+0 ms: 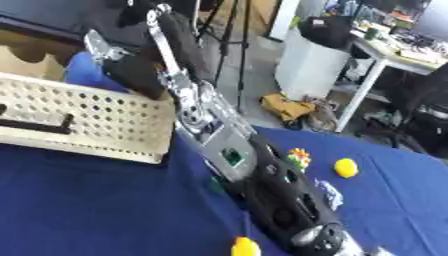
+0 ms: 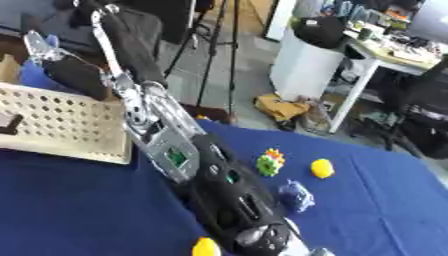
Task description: Pick up objects from table and place into drawer.
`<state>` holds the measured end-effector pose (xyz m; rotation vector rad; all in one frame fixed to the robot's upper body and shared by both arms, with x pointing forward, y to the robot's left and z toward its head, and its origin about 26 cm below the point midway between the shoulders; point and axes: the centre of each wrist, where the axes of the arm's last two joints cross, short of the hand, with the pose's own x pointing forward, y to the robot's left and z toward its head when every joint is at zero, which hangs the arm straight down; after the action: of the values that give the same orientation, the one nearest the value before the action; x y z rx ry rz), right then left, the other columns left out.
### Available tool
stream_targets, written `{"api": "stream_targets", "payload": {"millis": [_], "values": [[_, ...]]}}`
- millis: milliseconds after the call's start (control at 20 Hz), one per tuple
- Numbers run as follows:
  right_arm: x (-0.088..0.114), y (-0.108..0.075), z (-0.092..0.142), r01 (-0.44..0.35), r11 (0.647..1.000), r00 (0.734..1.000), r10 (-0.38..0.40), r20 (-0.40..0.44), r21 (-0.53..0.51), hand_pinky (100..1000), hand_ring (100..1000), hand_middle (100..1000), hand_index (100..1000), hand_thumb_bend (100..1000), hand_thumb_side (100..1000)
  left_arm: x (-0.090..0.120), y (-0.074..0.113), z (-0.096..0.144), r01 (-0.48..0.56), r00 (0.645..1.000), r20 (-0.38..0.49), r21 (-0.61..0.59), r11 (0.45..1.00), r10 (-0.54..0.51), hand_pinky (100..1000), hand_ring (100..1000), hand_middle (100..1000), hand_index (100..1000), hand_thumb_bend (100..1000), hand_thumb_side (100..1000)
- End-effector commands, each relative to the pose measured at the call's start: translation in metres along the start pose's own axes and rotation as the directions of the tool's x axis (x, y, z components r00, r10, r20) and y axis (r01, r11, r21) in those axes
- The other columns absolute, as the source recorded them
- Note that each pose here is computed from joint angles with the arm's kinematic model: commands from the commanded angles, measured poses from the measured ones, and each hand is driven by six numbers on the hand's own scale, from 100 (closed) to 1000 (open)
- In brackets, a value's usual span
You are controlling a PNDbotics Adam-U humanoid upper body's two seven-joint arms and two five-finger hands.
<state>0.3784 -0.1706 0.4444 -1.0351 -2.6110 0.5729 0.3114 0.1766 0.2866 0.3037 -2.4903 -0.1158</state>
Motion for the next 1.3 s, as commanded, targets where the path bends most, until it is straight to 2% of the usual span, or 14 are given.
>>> {"api": "stream_targets", "payload": {"millis": [50,350,550,650,700,1000,1200,1300], "values": [[0.015,-0.036,-0.01,0.053,0.992,0.998,-0.049,0.037,-0.114,587,710,576,742,239,663,0.004,0.003,-0.002,0.012,1.0,0.024,-0.007,1.0,-0.011,446,617,754,870,100,1000],[0.036,-0.073,0.009,0.094,0.944,0.993,-0.068,0.093,-0.316,561,703,589,714,273,650,0.004,0.006,-0.003,0.022,0.999,0.034,0.0,1.0,-0.022,446,617,754,872,100,1000],[0.052,-0.107,0.031,0.129,0.88,0.987,-0.068,0.148,-0.458,555,715,611,719,256,668,0.005,0.009,-0.005,0.033,0.998,0.043,0.018,0.999,-0.034,446,618,754,873,100,1000],[0.057,-0.121,0.042,0.145,0.857,0.985,-0.079,0.152,-0.495,559,717,615,719,238,694,0.005,0.011,-0.005,0.04,0.998,0.048,0.028,0.999,-0.041,447,619,754,873,100,1000],[0.056,-0.127,0.046,0.149,0.85,0.985,-0.084,0.15,-0.505,558,718,617,720,206,716,0.005,0.011,-0.006,0.043,0.998,0.05,0.032,0.999,-0.044,448,619,754,873,100,1000],[0.029,-0.151,0.065,0.147,0.827,0.986,-0.08,0.145,-0.543,555,718,617,718,172,750,0.002,0.018,-0.006,0.061,0.997,0.049,0.069,0.996,-0.064,450,621,755,874,100,1000],[0.009,-0.153,0.081,0.146,0.837,0.988,-0.092,0.127,-0.528,557,714,611,716,101,812,0.0,0.025,-0.006,0.085,0.995,0.047,0.115,0.99,-0.091,455,625,756,873,100,1000],[-0.001,-0.151,0.09,0.147,0.841,0.988,-0.098,0.122,-0.521,557,713,611,717,100,837,-0.001,0.028,-0.006,0.093,0.994,0.048,0.135,0.986,-0.1,457,626,756,874,100,1000]]}}
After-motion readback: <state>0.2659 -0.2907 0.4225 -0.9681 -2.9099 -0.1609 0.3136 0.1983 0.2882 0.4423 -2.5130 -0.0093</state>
